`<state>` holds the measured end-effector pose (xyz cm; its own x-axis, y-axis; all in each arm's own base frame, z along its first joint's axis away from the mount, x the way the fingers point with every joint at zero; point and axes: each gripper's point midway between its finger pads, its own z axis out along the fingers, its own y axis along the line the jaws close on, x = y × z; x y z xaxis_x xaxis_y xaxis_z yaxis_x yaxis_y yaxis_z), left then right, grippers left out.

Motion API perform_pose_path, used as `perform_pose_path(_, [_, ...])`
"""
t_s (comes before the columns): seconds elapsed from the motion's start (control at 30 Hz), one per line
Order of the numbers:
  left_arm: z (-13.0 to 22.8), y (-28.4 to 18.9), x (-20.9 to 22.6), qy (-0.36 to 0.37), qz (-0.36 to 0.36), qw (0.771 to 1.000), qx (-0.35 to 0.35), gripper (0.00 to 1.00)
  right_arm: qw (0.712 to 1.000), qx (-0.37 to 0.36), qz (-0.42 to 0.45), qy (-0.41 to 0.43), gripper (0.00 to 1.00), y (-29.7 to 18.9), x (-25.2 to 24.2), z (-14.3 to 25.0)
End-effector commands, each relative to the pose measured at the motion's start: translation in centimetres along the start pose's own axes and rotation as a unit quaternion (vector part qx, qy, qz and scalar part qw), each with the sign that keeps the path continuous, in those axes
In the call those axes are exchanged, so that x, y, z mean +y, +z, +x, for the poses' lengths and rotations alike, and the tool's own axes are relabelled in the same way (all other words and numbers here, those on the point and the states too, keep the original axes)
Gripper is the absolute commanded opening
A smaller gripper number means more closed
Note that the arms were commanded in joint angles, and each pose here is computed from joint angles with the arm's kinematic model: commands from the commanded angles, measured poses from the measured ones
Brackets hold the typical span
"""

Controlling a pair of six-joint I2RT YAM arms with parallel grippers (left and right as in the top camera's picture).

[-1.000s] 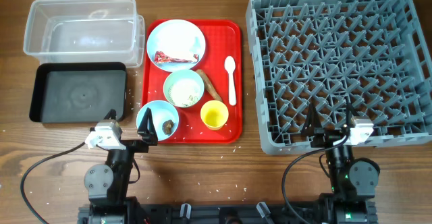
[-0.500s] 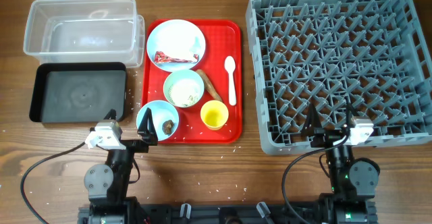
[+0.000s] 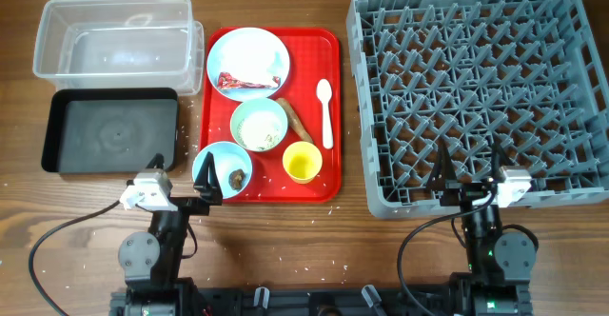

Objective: Sort waste into correct bins and load items into the dishwasher rack

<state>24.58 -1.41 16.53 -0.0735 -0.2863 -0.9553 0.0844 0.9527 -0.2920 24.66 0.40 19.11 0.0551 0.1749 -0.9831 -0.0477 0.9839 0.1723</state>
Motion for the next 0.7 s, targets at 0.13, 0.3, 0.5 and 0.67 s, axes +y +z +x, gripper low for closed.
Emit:
perform_pose_path(0.13, [-3.1,-0.6,-1.6,0.010,0.028,0.999,-0.037,1.00,0.997,-0.049,-0.012,-0.052,0.99,-0.6,1.0,-4.4])
perform_pose_path(0.3, [-6.4,-1.4,-3.0,0.015,0.043,0.997,-0.064,1.00,0.996,-0.075,-0.015,-0.055,1.00,-1.2,1.5,-7.0])
perform_pose_path(0.5, [-8.9,0.1,-3.9,0.009,0.043,0.999,-0.020,1.00,0.993,-0.098,-0.018,-0.057,1.00,-1.4,2.5,-12.1])
perform_pose_path(0.67, [-11.2,3.6,-4.3,-0.011,0.019,0.996,0.083,1.00,0.994,-0.054,-0.054,-0.074,1.00,0.6,4.3,-14.7])
